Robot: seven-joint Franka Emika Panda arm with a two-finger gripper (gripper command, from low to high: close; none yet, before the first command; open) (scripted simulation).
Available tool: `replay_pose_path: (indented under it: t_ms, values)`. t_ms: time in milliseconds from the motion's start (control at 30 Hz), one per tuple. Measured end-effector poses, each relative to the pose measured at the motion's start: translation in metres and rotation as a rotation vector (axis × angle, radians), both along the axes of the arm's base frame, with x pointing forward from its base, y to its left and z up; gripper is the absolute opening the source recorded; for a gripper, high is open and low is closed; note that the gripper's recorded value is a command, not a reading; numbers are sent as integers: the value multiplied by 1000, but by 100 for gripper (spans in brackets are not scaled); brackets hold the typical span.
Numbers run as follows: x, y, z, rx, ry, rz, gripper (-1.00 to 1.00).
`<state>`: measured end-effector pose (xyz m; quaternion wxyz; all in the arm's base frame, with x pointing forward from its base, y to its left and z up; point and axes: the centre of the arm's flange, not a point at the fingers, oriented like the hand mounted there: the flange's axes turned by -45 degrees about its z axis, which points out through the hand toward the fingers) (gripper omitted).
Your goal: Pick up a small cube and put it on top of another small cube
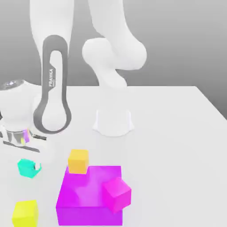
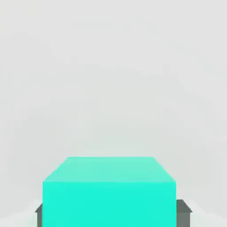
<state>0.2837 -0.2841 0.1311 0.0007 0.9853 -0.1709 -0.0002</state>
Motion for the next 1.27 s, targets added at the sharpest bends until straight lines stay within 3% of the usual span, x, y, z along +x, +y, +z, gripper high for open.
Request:
replay_pose_path:
  t_ms: [433,700,967,1133,1167,1267]
  values:
    - [3,3,63,5,-3,20,-100]
    - [56,96,119,89,-35,616,-100]
    - [67,176,182,18,-7,1204,-100]
    - [68,182,138,7,-1,1252,-100]
    - [67,182,130,5,0,1252,100]
    - [67,182,130,5,0,1252,100]
